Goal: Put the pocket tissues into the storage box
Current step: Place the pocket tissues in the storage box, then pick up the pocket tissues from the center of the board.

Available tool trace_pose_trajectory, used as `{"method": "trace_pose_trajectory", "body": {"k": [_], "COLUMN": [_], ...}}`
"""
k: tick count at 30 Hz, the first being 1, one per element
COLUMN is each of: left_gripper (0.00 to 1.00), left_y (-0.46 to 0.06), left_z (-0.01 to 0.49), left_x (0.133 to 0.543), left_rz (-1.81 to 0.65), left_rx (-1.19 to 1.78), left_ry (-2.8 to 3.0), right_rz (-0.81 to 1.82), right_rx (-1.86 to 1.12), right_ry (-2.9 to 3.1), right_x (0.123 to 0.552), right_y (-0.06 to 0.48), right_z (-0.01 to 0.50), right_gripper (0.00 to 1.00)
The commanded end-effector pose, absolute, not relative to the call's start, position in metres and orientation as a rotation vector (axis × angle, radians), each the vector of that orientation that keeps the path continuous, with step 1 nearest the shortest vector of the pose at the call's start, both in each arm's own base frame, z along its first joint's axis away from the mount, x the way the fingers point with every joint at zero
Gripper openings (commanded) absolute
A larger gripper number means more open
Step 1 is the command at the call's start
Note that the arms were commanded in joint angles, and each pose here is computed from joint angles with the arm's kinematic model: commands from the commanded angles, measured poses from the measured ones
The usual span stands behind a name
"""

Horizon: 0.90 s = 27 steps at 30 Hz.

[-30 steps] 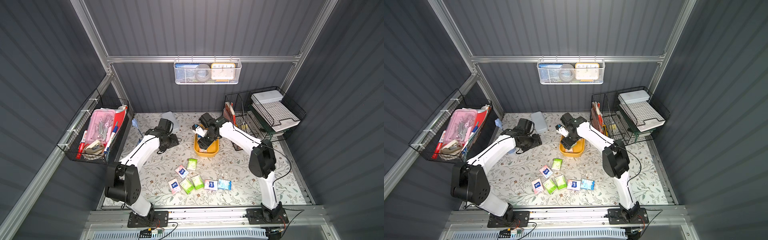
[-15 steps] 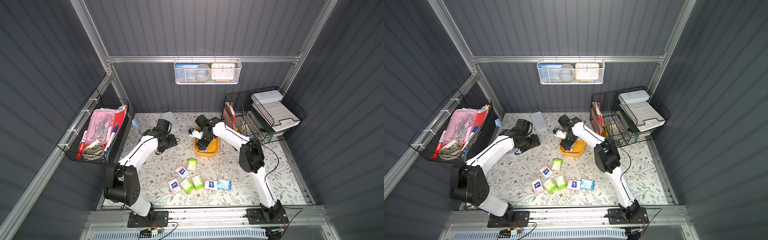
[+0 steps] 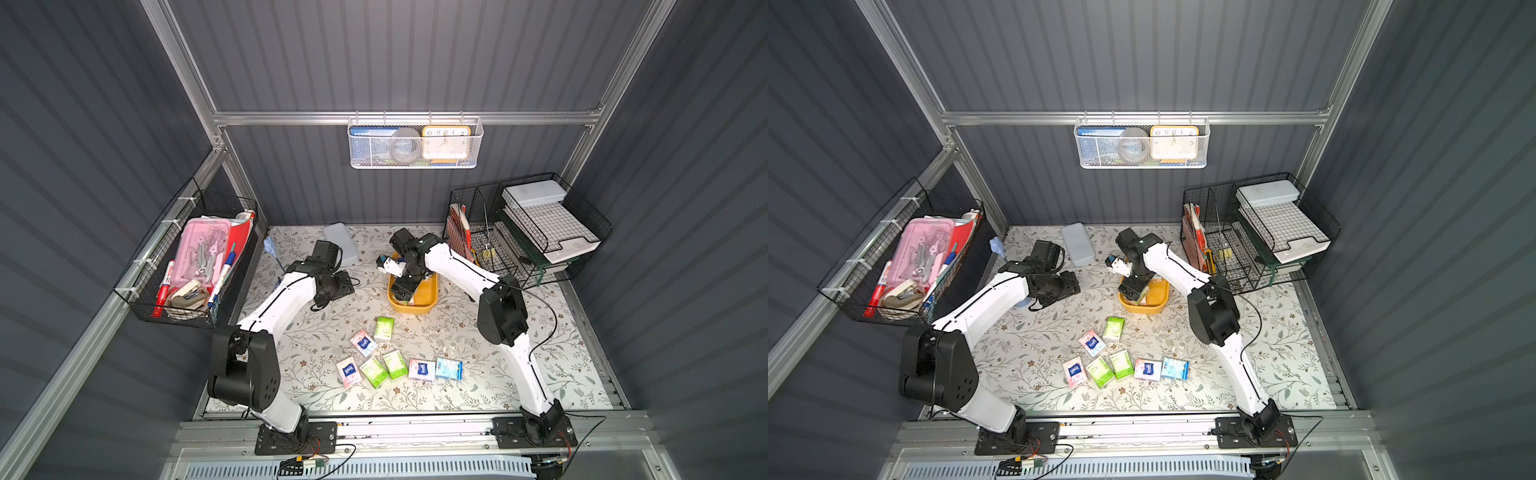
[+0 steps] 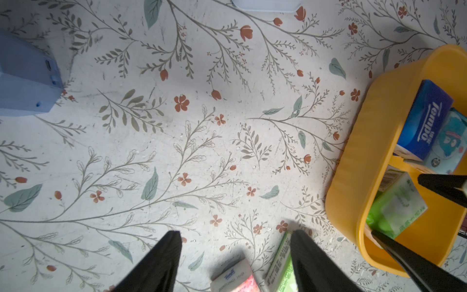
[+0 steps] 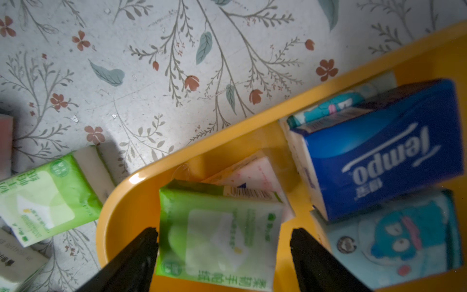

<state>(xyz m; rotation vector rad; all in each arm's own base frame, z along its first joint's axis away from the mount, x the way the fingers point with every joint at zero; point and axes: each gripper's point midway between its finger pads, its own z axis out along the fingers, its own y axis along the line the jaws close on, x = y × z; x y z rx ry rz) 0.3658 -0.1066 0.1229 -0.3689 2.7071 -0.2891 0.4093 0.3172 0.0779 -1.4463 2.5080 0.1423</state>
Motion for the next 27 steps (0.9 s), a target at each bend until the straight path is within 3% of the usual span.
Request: {"method": "trace_pose_trajectory", "body": {"k": [1,4,6,13,27], "left_gripper": [0.73,0.74,0.80,0.85,0.88], "left_y": [-0.106,-0.107,-0.111,-0.145,-0.214], "left_z": [0.129,0.131,0.133,0.128,0.091], "left_x": [0.360,0.361,0.359,0.328,0.285], "left_rz": [-0.309,-0.298,-0.312,-0.403,-0.362], "left_rx": [-0.328,-0.247,-0.186,-0.010,0.356], "left_ry": [2.702,2.704,2.707,2.765,2.874], "right_rz": [0.131,0.170,0.250,0.347,0.296], "right_rx": [-1.337,-1.205,-1.138,-0.727,-0.069], "right_ry": [2.484,2.509,2.519,2.516,2.521], "right_x": [0.414,0.411,0.402,0.387,0.338], "right_y": [0.317,0.316,0.319,0.301,0.219], "right_z": [0.114,0.133,0.147,0.182,0.177], "right_gripper": [0.86,0.86,0.86,0.85,0.85]}}
